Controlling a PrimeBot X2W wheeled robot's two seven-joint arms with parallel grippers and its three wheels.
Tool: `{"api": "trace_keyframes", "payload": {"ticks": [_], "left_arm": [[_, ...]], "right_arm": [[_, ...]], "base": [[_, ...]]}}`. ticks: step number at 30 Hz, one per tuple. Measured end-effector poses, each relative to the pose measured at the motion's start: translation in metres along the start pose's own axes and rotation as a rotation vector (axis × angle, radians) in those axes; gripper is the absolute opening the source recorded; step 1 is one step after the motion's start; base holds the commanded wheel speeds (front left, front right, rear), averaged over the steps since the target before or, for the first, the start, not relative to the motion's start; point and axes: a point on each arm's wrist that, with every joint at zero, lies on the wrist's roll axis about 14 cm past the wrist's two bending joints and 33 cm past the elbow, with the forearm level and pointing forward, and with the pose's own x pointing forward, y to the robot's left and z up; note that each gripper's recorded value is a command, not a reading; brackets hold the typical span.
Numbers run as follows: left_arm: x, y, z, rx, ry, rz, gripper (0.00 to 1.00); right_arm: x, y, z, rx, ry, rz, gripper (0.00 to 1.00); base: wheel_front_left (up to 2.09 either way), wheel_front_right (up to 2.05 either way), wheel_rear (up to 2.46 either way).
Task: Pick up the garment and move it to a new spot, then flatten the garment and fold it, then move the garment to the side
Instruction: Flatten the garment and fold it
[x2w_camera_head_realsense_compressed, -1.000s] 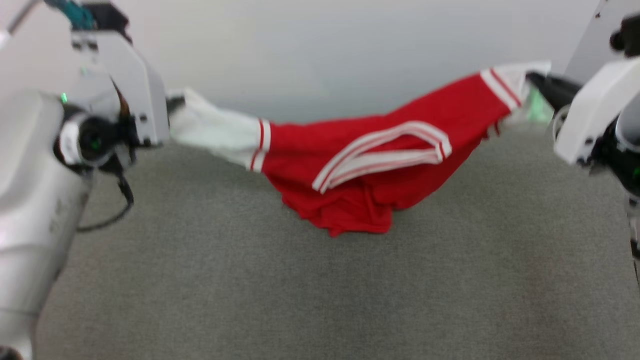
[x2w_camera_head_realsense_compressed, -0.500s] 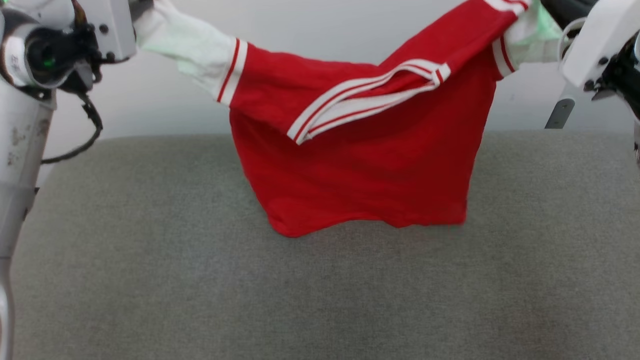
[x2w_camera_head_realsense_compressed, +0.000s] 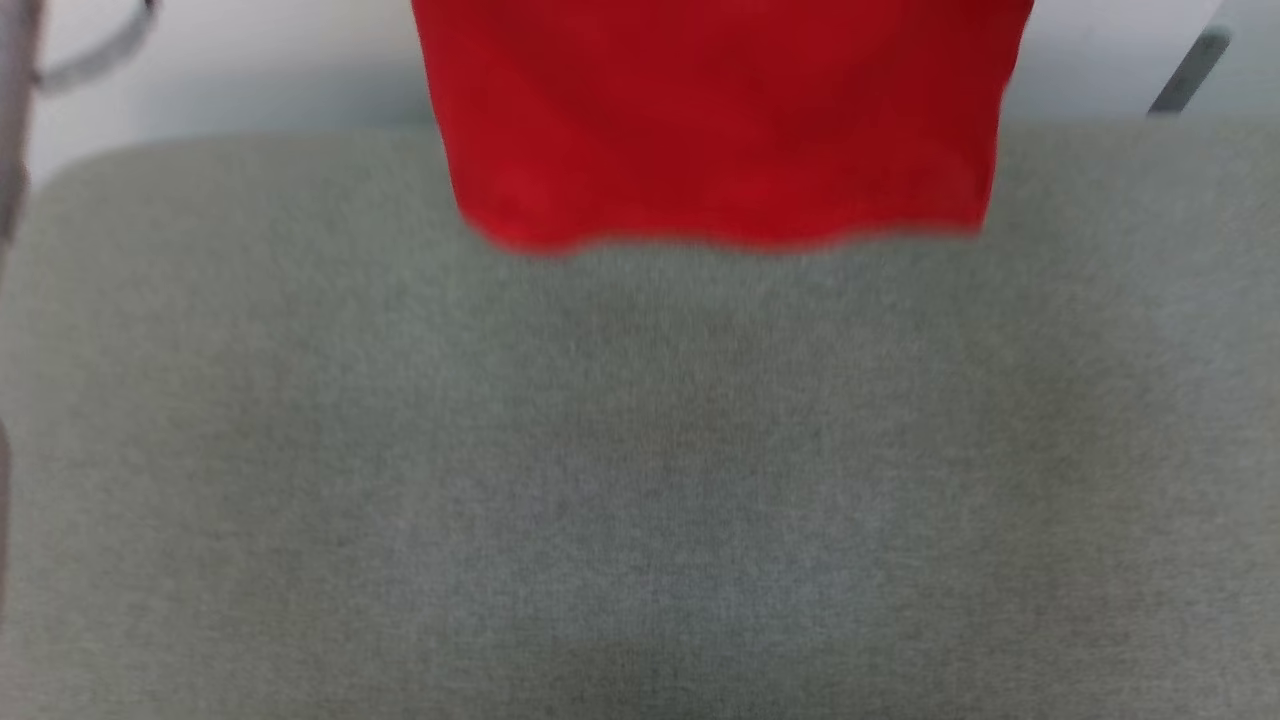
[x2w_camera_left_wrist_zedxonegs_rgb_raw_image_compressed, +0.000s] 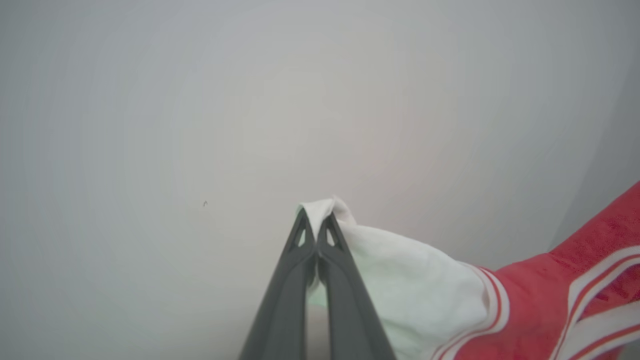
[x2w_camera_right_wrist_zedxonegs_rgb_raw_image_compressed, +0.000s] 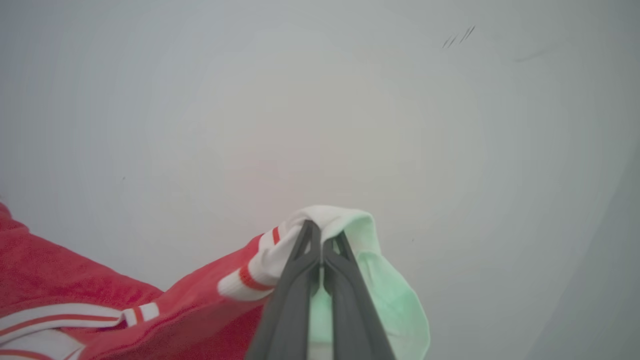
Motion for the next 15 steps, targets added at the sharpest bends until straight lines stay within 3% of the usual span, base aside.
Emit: {"api": "trace_keyframes", "payload": {"ticks": [3,6,11,15], "left_arm": [[0.023,-0.003,0.025,0.013,-0.171,-0.021,0.00],[0.045,-0.008,0.016,0.000,-0.254,-0.052,0.00],[0.079,-0.007,-0.086,-0.040,-0.127,-0.069,0.00],[0.082,0.004,-0.175,-0.072,0.012,-0.043,0.00]], "right_arm": [[0.022,-0.018,0.004,-0.092,-0.121,-0.039,0.00],[0.040,-0.025,-0.023,-0.161,-0.141,-0.044,0.00],[0.051,-0.021,-0.141,-0.178,0.029,-0.007,0.00],[0.040,0.001,-0.235,-0.098,0.182,0.038,0.00]], "base": [[0.00,0.00,0.00],[0.00,0.00,0.00],[0.00,0.00,0.00],[0.00,0.00,0.00]]}}
